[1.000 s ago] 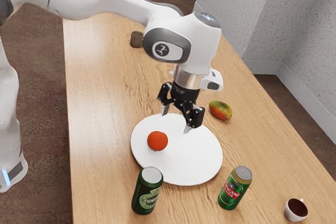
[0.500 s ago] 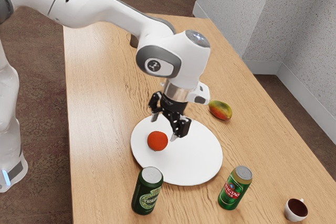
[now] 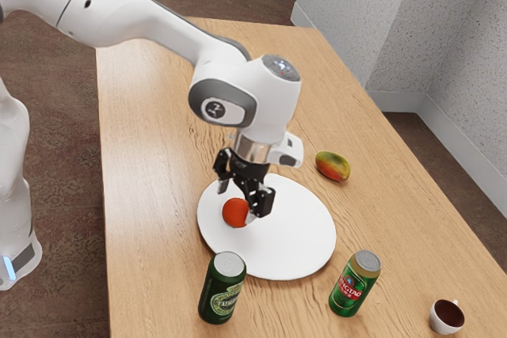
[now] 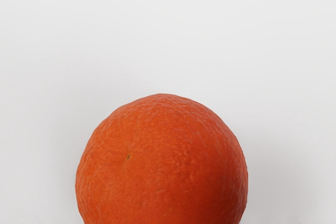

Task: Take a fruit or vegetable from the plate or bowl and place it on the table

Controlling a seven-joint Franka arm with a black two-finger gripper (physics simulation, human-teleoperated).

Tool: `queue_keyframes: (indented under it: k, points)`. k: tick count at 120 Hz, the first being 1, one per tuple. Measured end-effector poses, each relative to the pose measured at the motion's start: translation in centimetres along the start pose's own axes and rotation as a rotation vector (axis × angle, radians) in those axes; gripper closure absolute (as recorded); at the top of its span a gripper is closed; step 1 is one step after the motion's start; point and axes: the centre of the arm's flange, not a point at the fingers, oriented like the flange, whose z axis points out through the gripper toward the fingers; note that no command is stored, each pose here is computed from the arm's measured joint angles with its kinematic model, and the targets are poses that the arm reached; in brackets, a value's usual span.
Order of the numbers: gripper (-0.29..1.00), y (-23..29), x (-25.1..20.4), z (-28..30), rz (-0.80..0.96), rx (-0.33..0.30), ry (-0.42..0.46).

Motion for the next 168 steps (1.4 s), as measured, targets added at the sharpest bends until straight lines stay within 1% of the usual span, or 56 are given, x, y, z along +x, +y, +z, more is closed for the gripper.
queue_keyframes:
  k: [80,140,168]
  points:
    - [0.0,0.0,-0.6,2.3,0.01,-0.003,-0.001]
    - [0.0,0.6,0.2,2.6,0.023,-0.002,0.003]
    - [0.0,0.0,0.9,2.6,0.011,-0.001,0.002]
